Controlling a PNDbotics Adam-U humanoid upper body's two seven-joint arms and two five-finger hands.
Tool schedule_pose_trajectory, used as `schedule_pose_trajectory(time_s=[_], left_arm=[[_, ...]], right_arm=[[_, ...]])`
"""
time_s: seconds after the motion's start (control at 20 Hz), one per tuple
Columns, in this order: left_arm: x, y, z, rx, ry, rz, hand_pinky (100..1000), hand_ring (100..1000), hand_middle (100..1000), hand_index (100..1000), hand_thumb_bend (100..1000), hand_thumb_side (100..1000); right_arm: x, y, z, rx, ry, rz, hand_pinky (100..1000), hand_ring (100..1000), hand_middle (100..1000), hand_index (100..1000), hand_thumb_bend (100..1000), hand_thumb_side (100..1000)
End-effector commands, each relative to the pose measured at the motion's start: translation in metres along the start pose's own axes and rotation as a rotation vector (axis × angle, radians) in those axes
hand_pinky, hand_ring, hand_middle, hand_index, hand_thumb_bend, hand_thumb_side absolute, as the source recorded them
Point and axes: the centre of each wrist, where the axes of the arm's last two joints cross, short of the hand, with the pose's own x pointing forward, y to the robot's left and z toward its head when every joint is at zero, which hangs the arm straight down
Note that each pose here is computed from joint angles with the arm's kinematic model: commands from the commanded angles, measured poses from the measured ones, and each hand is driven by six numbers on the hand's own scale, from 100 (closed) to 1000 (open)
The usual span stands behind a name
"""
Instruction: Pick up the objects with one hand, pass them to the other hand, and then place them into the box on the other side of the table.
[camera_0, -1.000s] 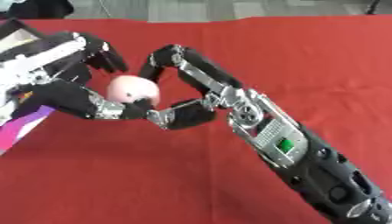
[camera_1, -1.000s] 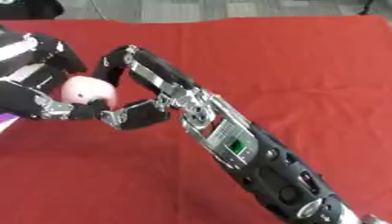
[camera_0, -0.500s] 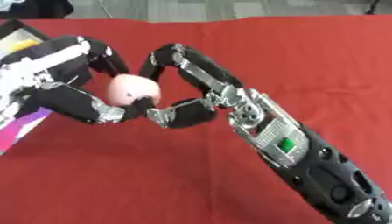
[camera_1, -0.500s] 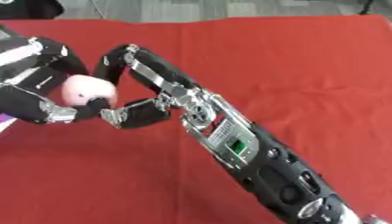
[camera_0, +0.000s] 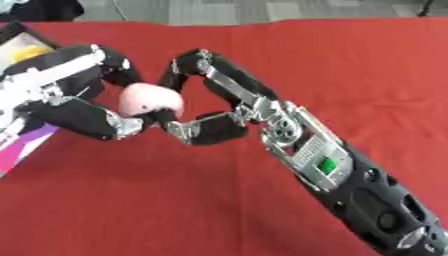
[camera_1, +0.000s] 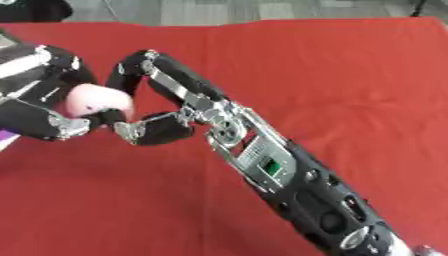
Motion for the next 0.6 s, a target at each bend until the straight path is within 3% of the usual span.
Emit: schedule_pose_trajectory(time_s=[0.05, 0.25, 0.4, 0.5, 0.6], left_arm=[[0.0046, 0.0082, 0.0013, 0.049, -0.007, -0.029, 814, 662, 574, 522, 256, 240], [0.0045, 0.0073, 0.0001, 0.058, -0.007, -0.036, 800, 622, 524, 475, 293, 182], [0.0041, 0.007, -0.0002, 0.07, -0.005, -0.038, 792, 609, 501, 462, 325, 148], [0.0034, 0.0069, -0.0003, 0.077, 0.0, -0.039, 786, 600, 485, 454, 348, 122], [0.0029, 0.0069, -0.0004, 0.084, 0.003, -0.041, 783, 588, 471, 448, 359, 108]], right_arm=[[0.007, -0.0037, -0.0028, 0.003, -0.032, 0.009, 837, 551, 483, 562, 202, 100], [0.0068, -0.0037, -0.0027, 0.01, -0.029, 0.015, 837, 560, 499, 584, 229, 100], [0.0067, -0.0038, -0.0026, 0.029, -0.031, 0.028, 843, 585, 548, 647, 421, 100], [0.0067, -0.0039, -0.0024, 0.048, -0.037, 0.038, 863, 625, 615, 715, 608, 141], [0.0068, -0.0043, -0.0022, 0.066, -0.049, 0.049, 886, 664, 662, 760, 667, 185]])
